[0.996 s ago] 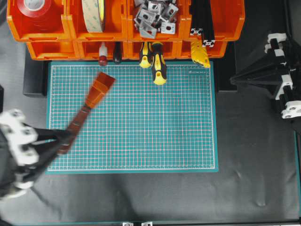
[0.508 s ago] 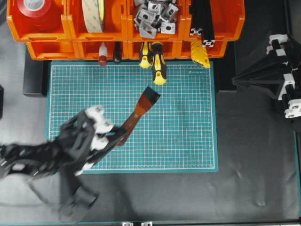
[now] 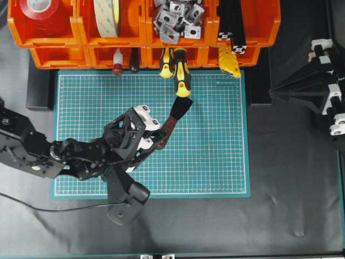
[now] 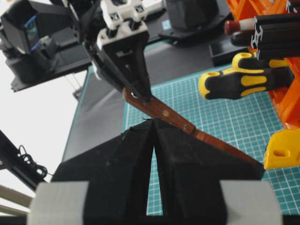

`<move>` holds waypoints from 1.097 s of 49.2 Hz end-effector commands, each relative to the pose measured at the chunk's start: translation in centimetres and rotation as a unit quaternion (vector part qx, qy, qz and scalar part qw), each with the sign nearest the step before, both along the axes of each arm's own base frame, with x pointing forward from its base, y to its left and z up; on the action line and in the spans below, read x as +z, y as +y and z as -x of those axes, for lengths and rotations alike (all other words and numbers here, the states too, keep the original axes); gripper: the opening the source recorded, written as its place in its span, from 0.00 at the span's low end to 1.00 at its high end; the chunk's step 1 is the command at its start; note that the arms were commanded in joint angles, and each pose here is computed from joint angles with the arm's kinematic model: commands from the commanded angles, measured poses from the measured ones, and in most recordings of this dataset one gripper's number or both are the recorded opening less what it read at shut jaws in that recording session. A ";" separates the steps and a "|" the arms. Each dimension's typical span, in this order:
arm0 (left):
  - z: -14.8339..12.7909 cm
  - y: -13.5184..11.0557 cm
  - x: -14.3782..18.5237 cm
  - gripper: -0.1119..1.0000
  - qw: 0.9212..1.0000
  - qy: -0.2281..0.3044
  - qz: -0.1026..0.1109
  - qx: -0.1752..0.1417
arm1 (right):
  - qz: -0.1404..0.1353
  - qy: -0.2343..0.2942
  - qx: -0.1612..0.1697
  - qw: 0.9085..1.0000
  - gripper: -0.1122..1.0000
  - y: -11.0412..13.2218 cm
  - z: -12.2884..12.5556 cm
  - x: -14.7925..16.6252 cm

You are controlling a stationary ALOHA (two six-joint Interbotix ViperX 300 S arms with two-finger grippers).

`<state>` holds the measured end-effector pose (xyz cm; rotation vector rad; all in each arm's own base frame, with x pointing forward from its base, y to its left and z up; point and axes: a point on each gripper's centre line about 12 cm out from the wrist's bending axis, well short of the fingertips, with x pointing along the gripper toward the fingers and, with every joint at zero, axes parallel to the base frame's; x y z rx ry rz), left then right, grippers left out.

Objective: Pick scraper from container rack with left arm.
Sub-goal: 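Swing the held scraper over the mat toward the center, then lower the scraper onto the mat, open the left gripper and withdraw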

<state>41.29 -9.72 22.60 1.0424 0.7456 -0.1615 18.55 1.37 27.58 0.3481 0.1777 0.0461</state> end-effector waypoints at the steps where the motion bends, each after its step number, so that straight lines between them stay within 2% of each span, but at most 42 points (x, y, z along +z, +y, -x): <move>1: -0.4 0.1 1.3 0.29 1.000 -0.017 0.005 0.000 | -0.001 -0.014 0.000 1.000 0.09 0.0 -0.2 1.3; 16: -0.5 0.6 1.3 0.29 1.000 -0.016 0.000 0.005 | -0.001 -0.013 0.000 1.000 0.09 0.0 -0.2 1.3; 30: -0.6 0.9 1.0 0.29 1.000 -0.015 0.006 0.011 | -0.001 -0.011 -0.001 1.000 0.09 0.0 -0.2 1.2; 33: -0.7 1.0 0.9 0.37 1.000 -0.017 0.012 0.013 | -0.001 -0.008 -0.002 1.000 0.09 -0.1 -0.2 1.1; 40: -0.8 0.7 0.8 0.73 0.998 -0.029 0.046 0.021 | 0.000 -0.004 -0.003 1.000 0.09 -0.1 -0.2 1.1; 44: -0.8 0.7 0.6 0.88 0.997 -0.032 0.067 0.039 | 0.000 -0.004 -0.002 1.000 0.09 -0.1 -0.2 1.1; 46: -0.7 0.8 0.5 0.91 0.995 -0.033 0.077 0.049 | 0.000 -0.004 -0.002 1.000 0.09 -0.1 -0.2 1.1; 54: 0.2 0.3 -0.3 0.90 0.986 -0.035 0.128 0.098 | 0.000 -0.002 -0.002 1.000 0.09 -0.1 -0.2 1.0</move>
